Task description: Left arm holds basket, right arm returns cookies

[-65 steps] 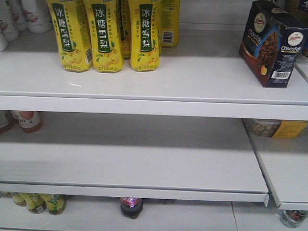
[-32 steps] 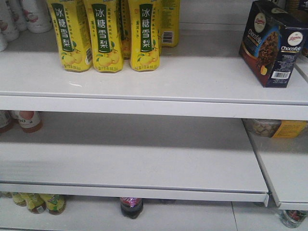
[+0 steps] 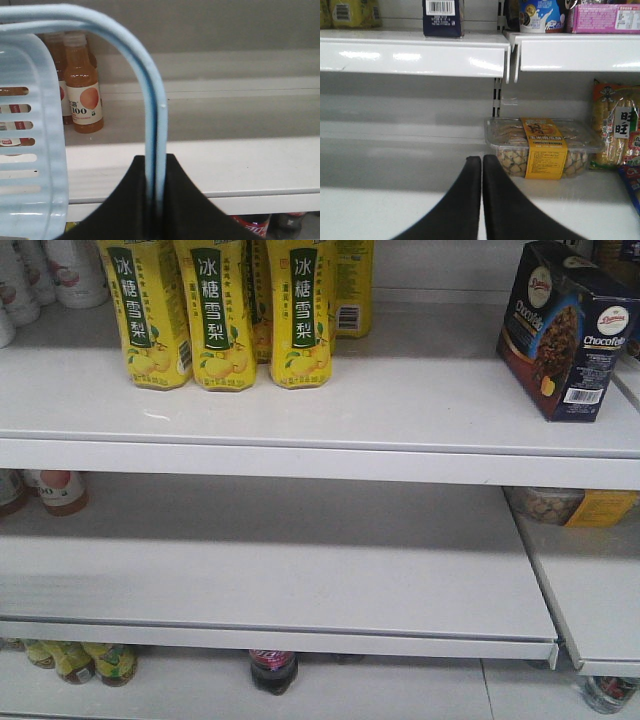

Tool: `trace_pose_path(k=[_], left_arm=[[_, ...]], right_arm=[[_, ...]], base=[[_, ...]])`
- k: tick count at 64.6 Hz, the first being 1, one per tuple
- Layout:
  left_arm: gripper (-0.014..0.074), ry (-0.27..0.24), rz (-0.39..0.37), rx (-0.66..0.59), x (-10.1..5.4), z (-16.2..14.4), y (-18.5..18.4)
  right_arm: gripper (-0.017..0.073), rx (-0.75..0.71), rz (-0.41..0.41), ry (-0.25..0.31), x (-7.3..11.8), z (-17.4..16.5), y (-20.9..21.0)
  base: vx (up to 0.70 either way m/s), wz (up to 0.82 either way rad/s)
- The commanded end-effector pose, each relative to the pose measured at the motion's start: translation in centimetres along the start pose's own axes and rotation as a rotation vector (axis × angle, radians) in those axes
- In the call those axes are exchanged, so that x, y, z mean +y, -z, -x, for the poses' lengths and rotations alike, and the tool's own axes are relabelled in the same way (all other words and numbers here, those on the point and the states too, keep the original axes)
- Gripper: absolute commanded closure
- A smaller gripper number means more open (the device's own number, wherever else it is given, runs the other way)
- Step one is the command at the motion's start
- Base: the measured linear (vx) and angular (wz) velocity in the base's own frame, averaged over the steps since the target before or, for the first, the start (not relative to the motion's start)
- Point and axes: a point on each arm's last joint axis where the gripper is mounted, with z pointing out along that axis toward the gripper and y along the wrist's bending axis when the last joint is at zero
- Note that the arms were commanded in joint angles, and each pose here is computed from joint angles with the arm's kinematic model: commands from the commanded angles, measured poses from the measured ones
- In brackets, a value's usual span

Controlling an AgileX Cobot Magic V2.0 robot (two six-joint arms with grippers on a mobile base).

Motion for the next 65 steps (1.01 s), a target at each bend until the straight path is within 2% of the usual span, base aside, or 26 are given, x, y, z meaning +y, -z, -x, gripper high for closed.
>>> trace_pose_path(k=[1,9,22,32,65], left_arm=[[0.06,-0.028,0.004,-0.139,0.0,1.8,0.4],[0.06,-0.028,0.004,-0.139,0.0,1.8,0.4],[0.06,-0.028,0.004,-0.139,0.0,1.8,0.4],[0.06,-0.028,0.004,-0.139,0.0,1.8,0.4],[0.06,-0.028,0.004,-0.139,0.0,1.8,0.4]], right_arm=[[0.0567,-0.106,0.0,-0.007,0.1,0.2,-0.1],[0.0567,-0.108,0.002,-0.032,0.1,-1.0,0.0],[0.0567,-0.105,0.002,-0.032,0.1,-1.0,0.0],[0.0567,-0.104,0.004,-0.061,0.1,-1.0,0.0],[0.0567,-0.105,0.004,-0.057,0.1,-1.0,0.0]], base=[[0.0,0.0],[0.0,0.0],[0.0,0.0],[0.0,0.0],[0.0,0.0]])
